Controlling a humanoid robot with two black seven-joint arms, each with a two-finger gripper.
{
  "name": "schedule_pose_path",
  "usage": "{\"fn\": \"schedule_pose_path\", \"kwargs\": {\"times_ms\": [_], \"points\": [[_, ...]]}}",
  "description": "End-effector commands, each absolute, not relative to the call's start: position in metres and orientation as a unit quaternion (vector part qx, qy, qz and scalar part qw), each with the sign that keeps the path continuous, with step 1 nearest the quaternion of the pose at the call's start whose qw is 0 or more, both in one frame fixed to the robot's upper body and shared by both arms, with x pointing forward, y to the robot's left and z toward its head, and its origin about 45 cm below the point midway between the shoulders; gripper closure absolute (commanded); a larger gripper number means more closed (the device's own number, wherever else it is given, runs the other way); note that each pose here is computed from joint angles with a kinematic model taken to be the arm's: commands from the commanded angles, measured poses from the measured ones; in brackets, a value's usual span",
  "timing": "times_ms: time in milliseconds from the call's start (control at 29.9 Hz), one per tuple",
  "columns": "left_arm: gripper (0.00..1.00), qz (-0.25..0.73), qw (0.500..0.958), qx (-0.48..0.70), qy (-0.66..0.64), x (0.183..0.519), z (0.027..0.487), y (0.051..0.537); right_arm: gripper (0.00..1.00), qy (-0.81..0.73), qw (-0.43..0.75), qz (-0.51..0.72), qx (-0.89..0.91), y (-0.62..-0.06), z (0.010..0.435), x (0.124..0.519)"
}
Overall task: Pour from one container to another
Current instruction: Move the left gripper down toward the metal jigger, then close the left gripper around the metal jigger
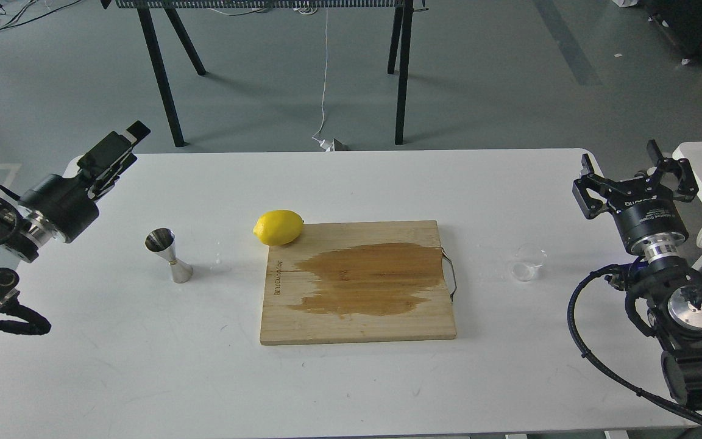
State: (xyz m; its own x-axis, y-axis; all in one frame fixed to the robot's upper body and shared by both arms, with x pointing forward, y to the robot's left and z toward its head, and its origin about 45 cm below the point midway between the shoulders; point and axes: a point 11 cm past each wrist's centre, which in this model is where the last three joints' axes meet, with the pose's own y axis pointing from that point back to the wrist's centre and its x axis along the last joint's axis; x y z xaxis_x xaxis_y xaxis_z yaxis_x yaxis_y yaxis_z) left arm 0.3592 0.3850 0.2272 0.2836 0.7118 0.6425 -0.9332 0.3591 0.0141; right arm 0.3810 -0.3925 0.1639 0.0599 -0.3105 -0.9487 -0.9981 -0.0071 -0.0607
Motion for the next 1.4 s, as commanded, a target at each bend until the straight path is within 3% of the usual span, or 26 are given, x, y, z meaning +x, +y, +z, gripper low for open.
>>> {"fn": "schedule_pose_path", "kwargs": {"times_ms": [0,234,502,936,1371], "points": [[0.0,0.554,0.752,0.194,-0.3,0.349,0.228,0.385,0.01,0.558,0.43,0.4,-0.586,-0.393,0.163,0.38],[0.0,0.534,0.709,0.25,-0.386,0.325,0.211,0.386,0.01,0.561,0.429,0.399,-0.584,-0.395,0.161,0.378],[0.0,0.471,0.711,0.3,-0.427,0.309,0.19,0.382,0.01,0.562,0.428,0.401,-0.583,-0.395,0.159,0.376],[0.0,0.398,0.719,0.381,-0.422,0.255,0.137,0.397,0.01,0.567,0.425,0.403,-0.579,-0.398,0.154,0.371],[0.0,0.371,0.707,0.435,-0.416,0.239,0.096,0.409,0.01,0.566,0.426,0.404,-0.579,-0.397,0.154,0.372]]}}
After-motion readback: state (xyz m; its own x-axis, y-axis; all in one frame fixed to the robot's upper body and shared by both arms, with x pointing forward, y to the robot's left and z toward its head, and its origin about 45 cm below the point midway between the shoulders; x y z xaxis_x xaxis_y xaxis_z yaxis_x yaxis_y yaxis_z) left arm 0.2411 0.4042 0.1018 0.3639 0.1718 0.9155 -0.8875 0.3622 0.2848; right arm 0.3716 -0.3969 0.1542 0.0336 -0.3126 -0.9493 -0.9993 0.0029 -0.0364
